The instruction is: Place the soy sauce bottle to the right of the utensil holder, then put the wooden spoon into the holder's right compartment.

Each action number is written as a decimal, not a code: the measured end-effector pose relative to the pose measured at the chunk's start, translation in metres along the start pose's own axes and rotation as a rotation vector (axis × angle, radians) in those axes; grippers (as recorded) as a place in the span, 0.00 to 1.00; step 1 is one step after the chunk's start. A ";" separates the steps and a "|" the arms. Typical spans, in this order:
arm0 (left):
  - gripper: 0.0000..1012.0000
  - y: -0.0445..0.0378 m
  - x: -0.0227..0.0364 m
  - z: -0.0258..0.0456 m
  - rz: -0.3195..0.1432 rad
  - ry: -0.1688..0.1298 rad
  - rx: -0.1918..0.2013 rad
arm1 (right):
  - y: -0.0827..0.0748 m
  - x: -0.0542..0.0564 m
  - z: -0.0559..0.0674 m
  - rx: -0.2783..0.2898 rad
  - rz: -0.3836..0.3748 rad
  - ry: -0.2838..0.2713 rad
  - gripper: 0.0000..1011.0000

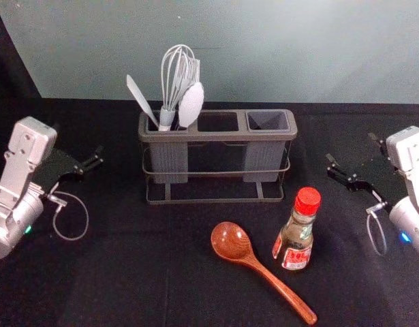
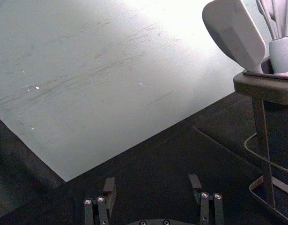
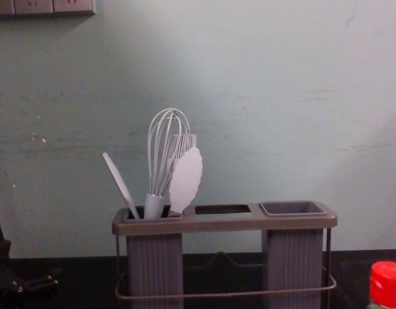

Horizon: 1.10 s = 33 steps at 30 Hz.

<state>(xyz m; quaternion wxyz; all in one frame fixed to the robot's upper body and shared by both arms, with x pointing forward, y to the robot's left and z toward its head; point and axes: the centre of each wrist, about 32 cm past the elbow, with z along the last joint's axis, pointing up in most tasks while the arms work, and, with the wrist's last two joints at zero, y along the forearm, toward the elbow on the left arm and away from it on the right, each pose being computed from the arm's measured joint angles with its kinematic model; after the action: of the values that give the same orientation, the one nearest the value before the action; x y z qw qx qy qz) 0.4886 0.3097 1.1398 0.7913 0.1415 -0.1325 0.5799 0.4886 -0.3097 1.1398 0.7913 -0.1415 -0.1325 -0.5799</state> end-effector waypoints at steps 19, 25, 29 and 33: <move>1.00 0.0000 0.0000 0.0000 0.000 0.000 0.000 | 0.000 0.000 0.000 0.000 0.000 0.000 0.99; 1.00 0.0000 0.0000 0.0000 0.000 0.000 0.000 | 0.000 0.000 0.000 0.000 0.000 0.000 0.99; 1.00 0.0000 0.0000 0.0000 0.000 0.000 0.000 | 0.000 0.000 0.000 0.000 0.000 0.000 0.99; 1.00 0.0000 0.0000 0.0000 0.000 0.000 0.000 | 0.000 0.000 0.000 0.000 0.000 0.000 0.99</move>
<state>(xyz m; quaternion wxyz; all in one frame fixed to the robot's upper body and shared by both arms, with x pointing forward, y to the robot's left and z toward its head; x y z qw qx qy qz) 0.4886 0.3097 1.1398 0.7913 0.1415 -0.1325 0.5799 0.4886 -0.3096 1.1398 0.7913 -0.1414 -0.1325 -0.5799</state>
